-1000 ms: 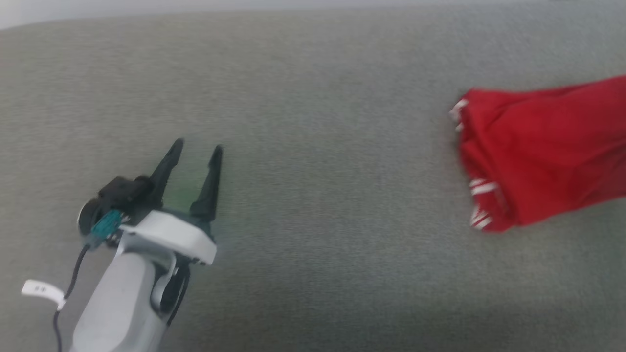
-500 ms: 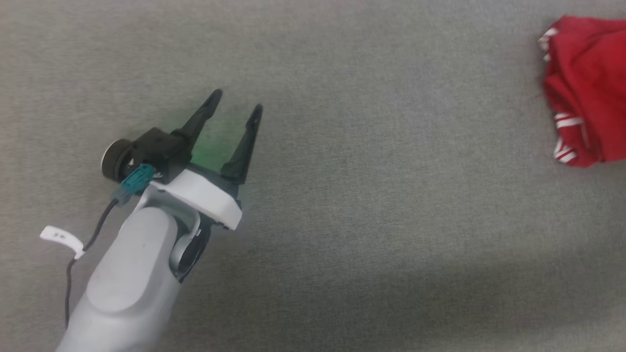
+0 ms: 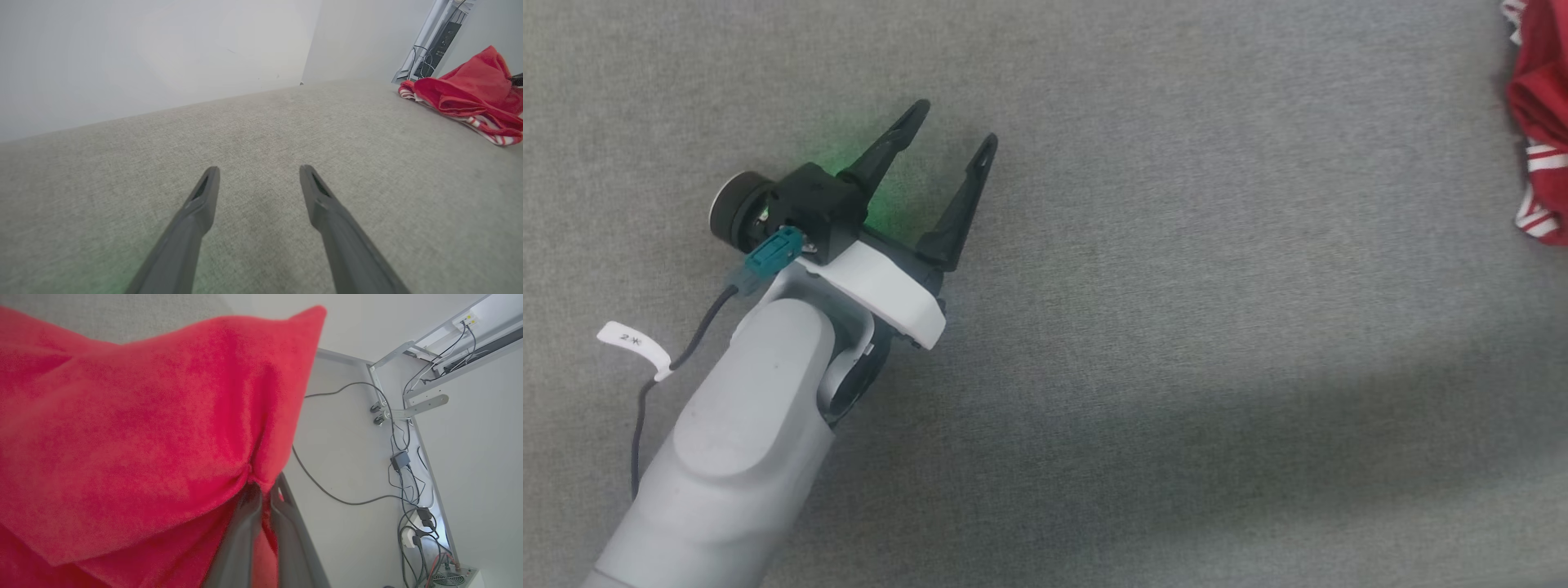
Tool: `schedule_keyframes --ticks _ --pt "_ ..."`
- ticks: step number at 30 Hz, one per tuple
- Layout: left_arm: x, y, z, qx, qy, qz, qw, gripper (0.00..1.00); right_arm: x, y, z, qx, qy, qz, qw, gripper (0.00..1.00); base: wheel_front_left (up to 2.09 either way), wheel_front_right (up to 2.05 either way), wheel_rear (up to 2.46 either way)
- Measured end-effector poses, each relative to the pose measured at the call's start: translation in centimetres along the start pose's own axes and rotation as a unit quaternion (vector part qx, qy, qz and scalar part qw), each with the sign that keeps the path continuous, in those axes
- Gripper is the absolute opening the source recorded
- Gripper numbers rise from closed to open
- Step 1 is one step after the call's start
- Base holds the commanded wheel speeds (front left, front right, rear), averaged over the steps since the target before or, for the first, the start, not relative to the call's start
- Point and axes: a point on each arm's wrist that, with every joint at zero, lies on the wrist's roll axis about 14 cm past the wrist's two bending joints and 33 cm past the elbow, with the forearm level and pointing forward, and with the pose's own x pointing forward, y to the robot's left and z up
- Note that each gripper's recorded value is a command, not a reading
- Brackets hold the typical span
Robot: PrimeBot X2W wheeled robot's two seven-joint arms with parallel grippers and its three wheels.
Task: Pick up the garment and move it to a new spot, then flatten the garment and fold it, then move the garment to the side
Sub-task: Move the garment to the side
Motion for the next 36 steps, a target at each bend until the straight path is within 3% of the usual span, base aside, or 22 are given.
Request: schedule_keyframes --ticks 13,17,20,21,23,36 --pt "0.3 0.5 -0.6 -0.001 0.005 -0.005 1.0 1.0 2.3 3.0 -1.4 0.01 0.023 0.007 1.0 0.01 0.0 0.0 0.0" --pt "0.2 0.6 0.0 0.001 0.002 -0.001 1.0 1.0 2.2 2.8 -0.5 0.015 0.012 0.004 1.0 0.45 0.0 0.0 0.0" --pt "-0.1 1.0 0.8 0.007 -0.003 0.006 1.0 1.0 1.8 2.2 0.3 0.014 0.003 0.0 1.0 0.69 0.0 0.0 0.0" --pt "-0.3 1.2 1.1 0.008 -0.005 0.009 1.0 1.0 1.6 2.2 0.5 0.014 0.001 -0.001 1.0 0.85 0.0 0.0 0.0" --pt "-0.8 1.3 1.5 0.008 -0.007 0.016 1.0 1.0 1.3 2.1 1.3 0.015 -0.011 0.0 1.0 0.98 0.0 0.0 0.0" --pt "-6.2 3.5 6.1 0.005 -0.045 0.085 0.995 1.0 -2.5 3.7 7.6 0.069 -0.126 0.035 0.989 1.0 0.0 0.0 0.0"
